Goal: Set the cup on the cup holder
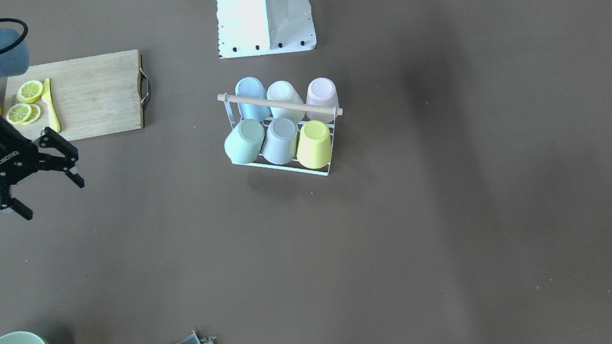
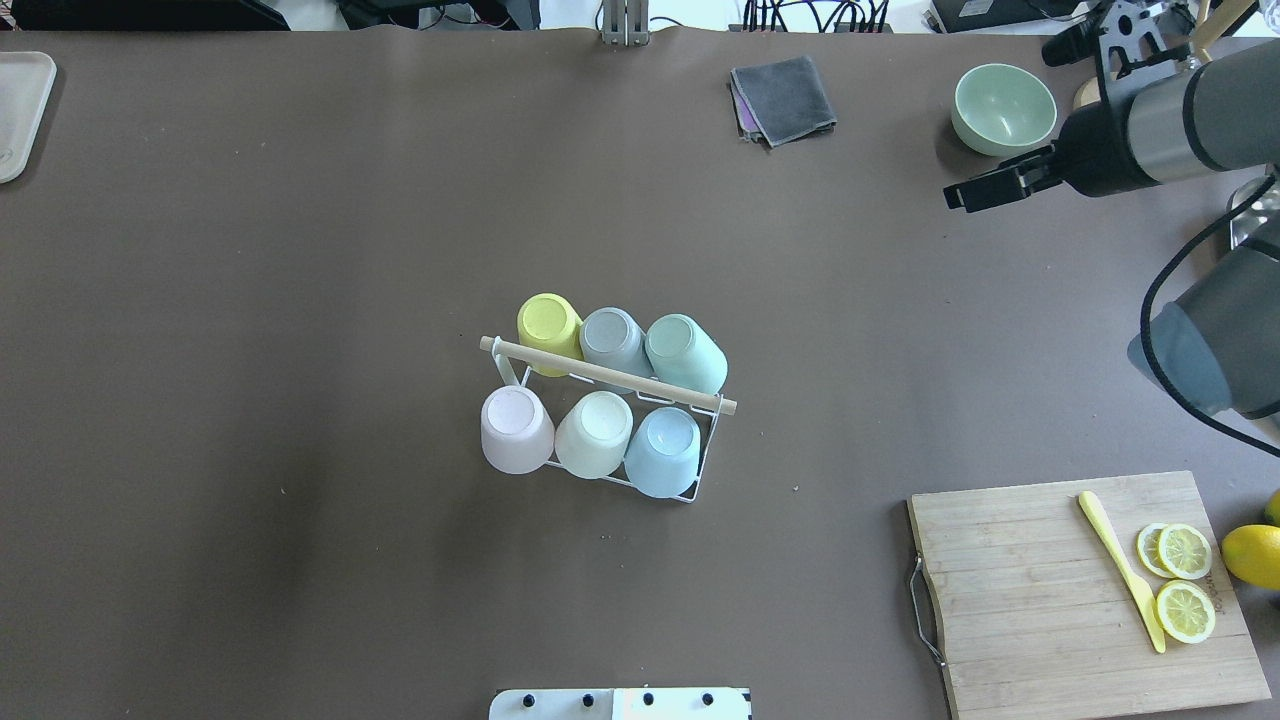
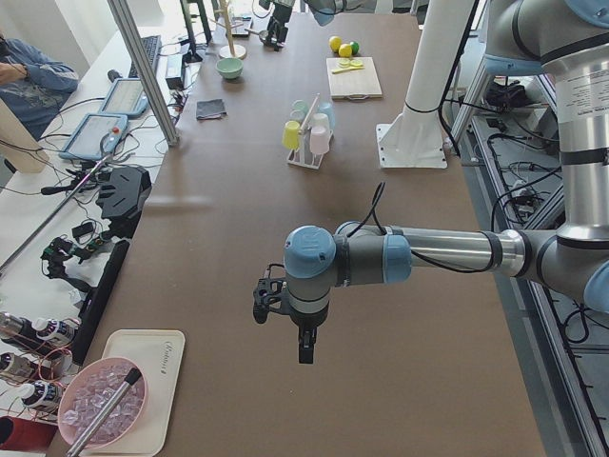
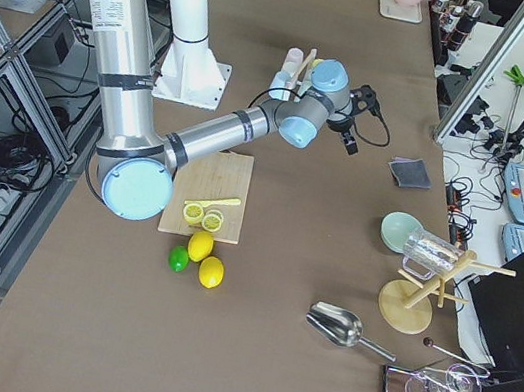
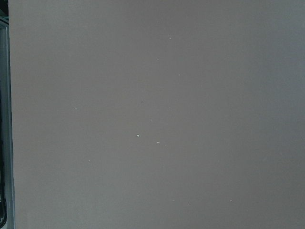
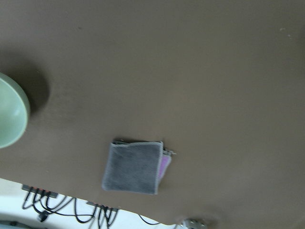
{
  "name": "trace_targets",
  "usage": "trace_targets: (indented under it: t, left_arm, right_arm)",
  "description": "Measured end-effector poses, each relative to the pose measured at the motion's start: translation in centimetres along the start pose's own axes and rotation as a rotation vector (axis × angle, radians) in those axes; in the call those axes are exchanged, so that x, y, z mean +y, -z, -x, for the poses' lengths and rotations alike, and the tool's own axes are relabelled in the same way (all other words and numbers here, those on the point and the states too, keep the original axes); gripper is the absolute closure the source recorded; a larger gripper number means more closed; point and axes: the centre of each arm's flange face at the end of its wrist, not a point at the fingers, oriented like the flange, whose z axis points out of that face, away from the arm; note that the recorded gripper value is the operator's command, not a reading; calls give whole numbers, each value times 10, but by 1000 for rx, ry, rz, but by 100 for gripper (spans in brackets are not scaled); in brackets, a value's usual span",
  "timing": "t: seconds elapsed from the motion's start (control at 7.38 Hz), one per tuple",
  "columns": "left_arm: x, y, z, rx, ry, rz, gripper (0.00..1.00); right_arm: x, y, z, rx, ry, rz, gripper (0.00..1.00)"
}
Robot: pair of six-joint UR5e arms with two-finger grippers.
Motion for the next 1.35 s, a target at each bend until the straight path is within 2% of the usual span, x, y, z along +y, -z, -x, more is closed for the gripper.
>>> trace_targets:
  t: [0.27, 0.41, 0.54, 0.68, 0.81, 0.95, 1.22, 1.35]
  left_arm:
    - [0, 0, 0, -1, -1, -1, 2]
    - [0, 0, 0, -2, -1, 0, 2]
    - [0, 0, 1, -2, 0, 0, 2]
    - [0, 0, 1, -3, 0, 0, 2]
    - [-1, 0, 0, -3, -1, -1, 2]
    - [-2, 1, 0, -3, -2, -3, 2]
    - [-2, 1, 0, -5, -3, -2, 2]
    - [-2, 1, 0, -7, -4, -2, 2]
  right_arm:
    - [9, 18, -73, 103, -261, 218, 0]
    - [24, 24, -101, 142, -354, 301, 0]
    - [42, 27, -123, 172, -398, 368, 0]
    - [63, 34, -149, 190, -391, 418, 0]
    - [86, 45, -179, 196, -348, 451, 0]
    - [106, 54, -204, 198, -319, 471, 0]
    - [147, 65, -264, 201, -353, 498, 0]
    - [166, 66, -289, 192, -338, 510, 0]
